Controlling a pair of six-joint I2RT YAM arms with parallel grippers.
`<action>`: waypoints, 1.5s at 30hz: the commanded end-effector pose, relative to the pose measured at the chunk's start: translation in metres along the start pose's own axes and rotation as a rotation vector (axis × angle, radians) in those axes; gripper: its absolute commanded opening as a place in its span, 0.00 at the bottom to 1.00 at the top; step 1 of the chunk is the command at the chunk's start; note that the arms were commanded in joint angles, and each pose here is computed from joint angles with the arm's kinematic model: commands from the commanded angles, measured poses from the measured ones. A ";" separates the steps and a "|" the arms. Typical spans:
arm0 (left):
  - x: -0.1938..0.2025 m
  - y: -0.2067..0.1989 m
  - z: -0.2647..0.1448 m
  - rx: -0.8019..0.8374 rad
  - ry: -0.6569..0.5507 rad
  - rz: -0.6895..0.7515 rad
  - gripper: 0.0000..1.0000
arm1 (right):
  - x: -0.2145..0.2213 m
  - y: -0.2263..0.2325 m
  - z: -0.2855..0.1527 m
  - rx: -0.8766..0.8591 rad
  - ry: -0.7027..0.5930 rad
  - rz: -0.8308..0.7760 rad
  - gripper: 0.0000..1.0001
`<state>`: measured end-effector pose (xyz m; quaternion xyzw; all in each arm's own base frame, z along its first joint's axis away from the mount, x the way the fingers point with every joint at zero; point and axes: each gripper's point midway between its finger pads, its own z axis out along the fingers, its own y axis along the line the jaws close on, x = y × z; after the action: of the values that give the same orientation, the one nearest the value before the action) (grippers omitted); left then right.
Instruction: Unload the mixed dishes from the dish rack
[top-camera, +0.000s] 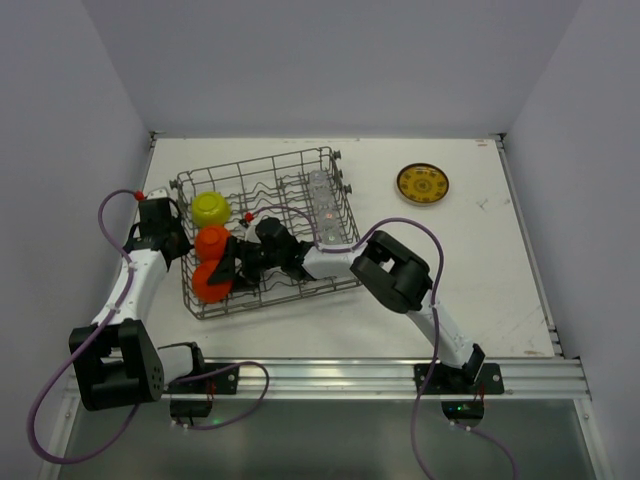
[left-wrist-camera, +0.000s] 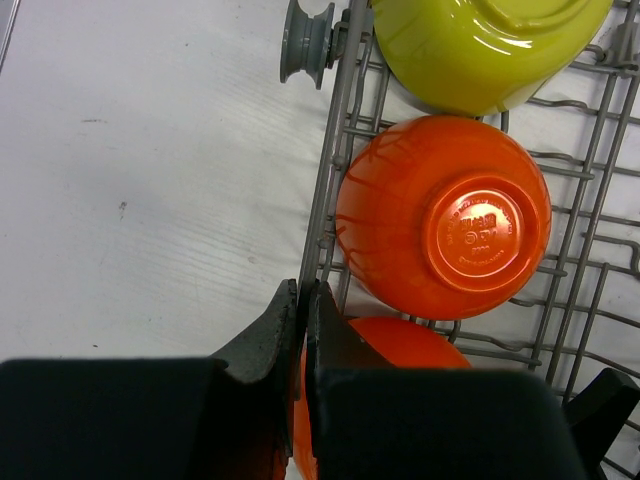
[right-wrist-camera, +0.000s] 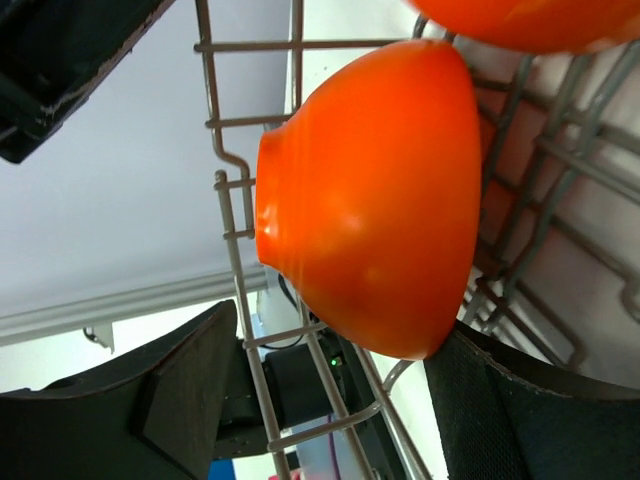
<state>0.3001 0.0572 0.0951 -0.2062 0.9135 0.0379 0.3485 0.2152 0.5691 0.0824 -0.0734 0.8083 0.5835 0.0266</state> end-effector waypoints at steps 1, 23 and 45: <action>0.001 -0.004 -0.001 0.026 -0.013 0.004 0.00 | -0.004 0.050 -0.005 -0.120 0.010 -0.058 0.74; 0.001 -0.005 -0.001 0.022 -0.014 0.008 0.00 | -0.015 0.064 -0.003 -0.195 -0.045 -0.123 0.54; 0.001 -0.004 -0.001 0.017 -0.015 0.008 0.00 | -0.011 0.061 0.001 -0.276 -0.035 -0.161 0.10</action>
<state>0.2984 0.0565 0.0947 -0.2057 0.9132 0.0380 0.3497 0.2173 0.5930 0.1219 -0.1167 0.7378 0.6620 0.0615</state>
